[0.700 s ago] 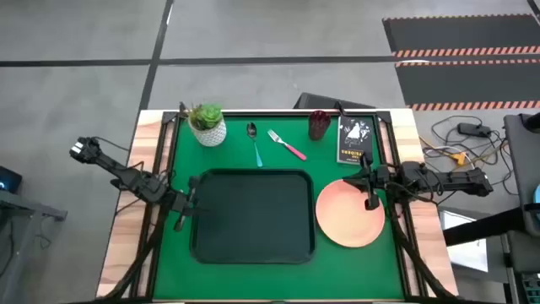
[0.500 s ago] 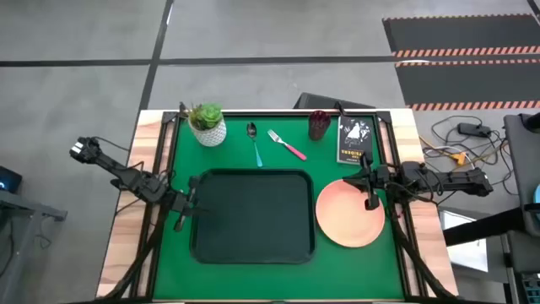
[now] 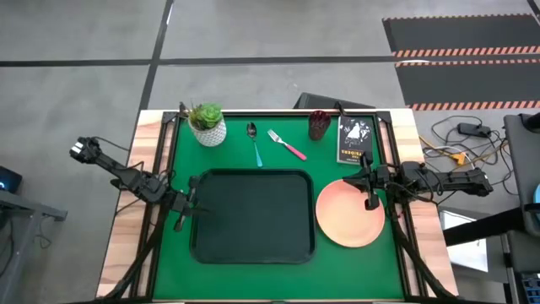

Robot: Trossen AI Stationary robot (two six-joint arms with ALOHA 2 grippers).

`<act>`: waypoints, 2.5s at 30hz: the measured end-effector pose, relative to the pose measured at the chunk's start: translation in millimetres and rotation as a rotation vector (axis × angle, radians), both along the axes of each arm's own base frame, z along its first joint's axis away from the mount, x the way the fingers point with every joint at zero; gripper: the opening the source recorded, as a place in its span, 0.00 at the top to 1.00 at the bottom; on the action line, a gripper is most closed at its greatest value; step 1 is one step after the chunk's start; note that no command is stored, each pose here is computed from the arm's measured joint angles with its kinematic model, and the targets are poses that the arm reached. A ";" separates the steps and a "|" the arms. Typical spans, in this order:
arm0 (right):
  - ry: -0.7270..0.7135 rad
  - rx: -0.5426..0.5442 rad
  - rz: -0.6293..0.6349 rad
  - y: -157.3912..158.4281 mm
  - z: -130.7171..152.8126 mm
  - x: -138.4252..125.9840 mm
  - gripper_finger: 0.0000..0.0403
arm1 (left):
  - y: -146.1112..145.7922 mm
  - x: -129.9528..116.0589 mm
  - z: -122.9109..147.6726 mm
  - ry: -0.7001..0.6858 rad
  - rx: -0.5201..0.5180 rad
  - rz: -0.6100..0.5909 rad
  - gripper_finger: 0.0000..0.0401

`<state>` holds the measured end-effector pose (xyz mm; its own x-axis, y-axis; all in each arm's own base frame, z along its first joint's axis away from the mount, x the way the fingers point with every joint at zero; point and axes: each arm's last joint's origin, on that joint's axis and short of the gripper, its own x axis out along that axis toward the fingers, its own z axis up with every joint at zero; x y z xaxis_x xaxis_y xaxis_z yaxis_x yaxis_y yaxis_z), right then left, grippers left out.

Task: Pick and place plate/cup/fork/spoon on tray

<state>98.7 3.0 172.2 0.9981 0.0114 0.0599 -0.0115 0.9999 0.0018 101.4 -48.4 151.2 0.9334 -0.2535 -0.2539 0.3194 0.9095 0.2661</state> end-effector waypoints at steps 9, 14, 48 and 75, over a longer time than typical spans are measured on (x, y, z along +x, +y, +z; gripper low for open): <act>0.000 0.000 0.000 0.0 0.1 0.0 0.98 | 0.0 0.0 0.0 0.000 0.000 0.001 1.00; 0.000 0.000 0.000 0.0 0.0 0.0 0.98 | 0.0 0.0 0.0 0.000 0.000 0.001 1.00; 0.000 0.000 0.000 0.0 0.1 0.0 0.98 | 0.1 0.0 0.0 -0.003 0.009 0.001 1.00; -0.066 0.018 0.002 0.0 6.3 -0.6 0.98 | 3.8 -6.1 70.7 -0.677 -0.371 0.013 1.00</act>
<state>98.1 3.0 178.6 0.9920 0.0113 0.1256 -0.0138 0.9997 0.0194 95.3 -44.6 221.9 0.8586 -0.1985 0.4726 0.1845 0.9799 0.0764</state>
